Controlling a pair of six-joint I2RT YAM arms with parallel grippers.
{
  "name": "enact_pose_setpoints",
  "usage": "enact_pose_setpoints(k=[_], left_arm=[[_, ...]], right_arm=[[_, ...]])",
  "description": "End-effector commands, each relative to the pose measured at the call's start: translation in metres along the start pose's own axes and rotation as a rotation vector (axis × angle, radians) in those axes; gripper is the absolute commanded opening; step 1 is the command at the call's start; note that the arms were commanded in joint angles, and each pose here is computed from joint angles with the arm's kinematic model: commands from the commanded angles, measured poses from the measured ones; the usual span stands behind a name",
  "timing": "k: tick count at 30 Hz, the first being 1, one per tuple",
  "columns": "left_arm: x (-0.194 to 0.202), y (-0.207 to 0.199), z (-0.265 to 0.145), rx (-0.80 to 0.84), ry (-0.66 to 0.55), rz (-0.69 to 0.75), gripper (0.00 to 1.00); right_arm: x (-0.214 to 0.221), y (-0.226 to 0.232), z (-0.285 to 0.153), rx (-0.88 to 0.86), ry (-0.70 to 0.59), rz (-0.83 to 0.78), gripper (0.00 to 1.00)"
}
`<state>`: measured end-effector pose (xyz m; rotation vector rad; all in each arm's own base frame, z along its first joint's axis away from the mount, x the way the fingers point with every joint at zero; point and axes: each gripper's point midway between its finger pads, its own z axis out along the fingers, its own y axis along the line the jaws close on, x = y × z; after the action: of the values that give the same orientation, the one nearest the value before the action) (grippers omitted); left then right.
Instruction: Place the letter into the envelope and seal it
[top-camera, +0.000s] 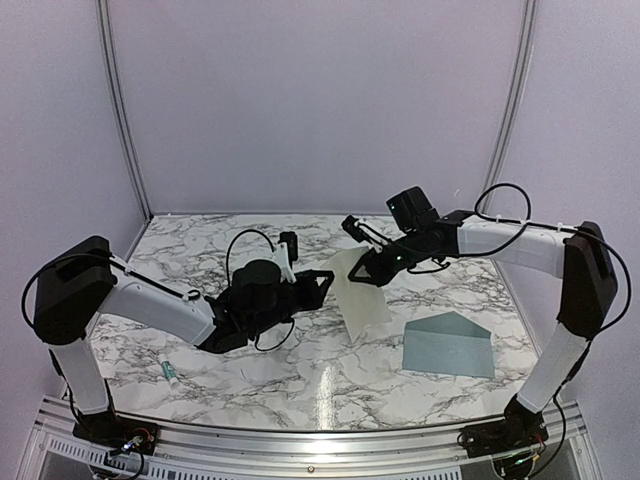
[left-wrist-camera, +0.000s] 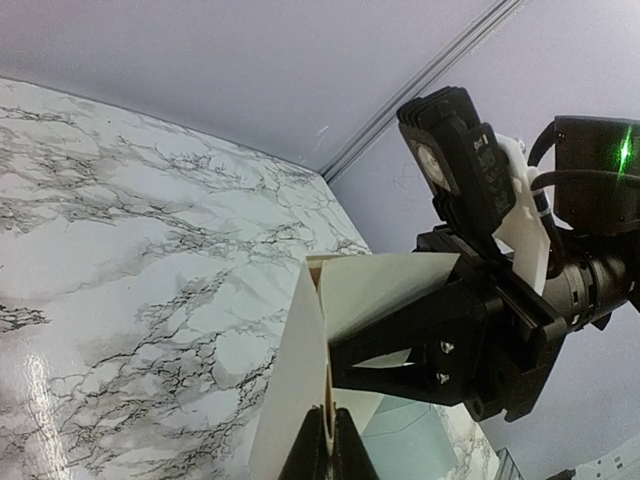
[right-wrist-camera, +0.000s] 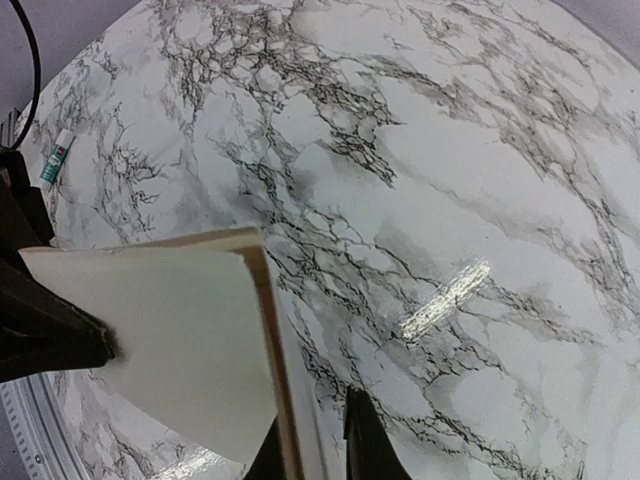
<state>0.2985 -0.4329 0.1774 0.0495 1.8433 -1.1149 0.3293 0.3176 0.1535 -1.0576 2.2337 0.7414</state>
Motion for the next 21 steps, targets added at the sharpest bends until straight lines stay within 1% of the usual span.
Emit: enact_pose_setpoints(k=[1,5,6,7,8,10,12,14,15,17,18,19,21], left_arm=[[-0.005,-0.015,0.008,0.040,-0.031,-0.040,0.04],[-0.001,-0.018,0.010,0.048,-0.022,-0.046,0.04],[0.000,-0.018,0.009,0.050,-0.018,-0.046,0.06],[0.000,-0.019,0.008,0.055,-0.014,-0.040,0.10],[-0.001,-0.020,0.006,0.060,-0.014,-0.030,0.15],[-0.006,-0.021,-0.004,0.065,-0.016,-0.006,0.30],[-0.008,-0.019,-0.022,0.072,-0.007,0.044,0.39],[-0.017,-0.026,-0.046,0.106,-0.010,0.104,0.45],[-0.015,-0.019,-0.054,0.090,0.000,0.136,0.46],[-0.025,-0.012,-0.077,0.064,-0.024,0.178,0.49],[-0.028,-0.005,-0.085,0.038,-0.035,0.193,0.52],[-0.029,0.001,-0.092,0.022,-0.041,0.208,0.57],[-0.026,0.001,-0.098,0.034,-0.027,0.235,0.62]], right_arm=[[-0.016,-0.010,0.001,0.075,-0.024,-0.009,0.10],[-0.015,-0.016,0.001,0.103,-0.020,-0.010,0.03],[-0.015,-0.015,0.002,0.100,-0.019,-0.012,0.01],[-0.015,-0.014,0.001,0.095,-0.020,-0.017,0.00],[-0.016,-0.014,-0.001,0.089,-0.023,-0.024,0.00],[-0.017,-0.015,-0.007,0.077,-0.034,-0.032,0.00],[-0.021,-0.010,-0.016,0.006,-0.060,-0.050,0.00],[-0.023,-0.007,-0.025,-0.035,-0.074,-0.064,0.00],[-0.025,-0.001,-0.030,-0.075,-0.084,-0.088,0.00],[-0.026,0.010,-0.039,-0.126,-0.098,-0.125,0.00],[-0.028,0.016,-0.043,-0.149,-0.107,-0.144,0.00],[-0.029,0.022,-0.047,-0.173,-0.116,-0.157,0.00],[-0.031,0.031,-0.054,-0.206,-0.128,-0.173,0.00]])
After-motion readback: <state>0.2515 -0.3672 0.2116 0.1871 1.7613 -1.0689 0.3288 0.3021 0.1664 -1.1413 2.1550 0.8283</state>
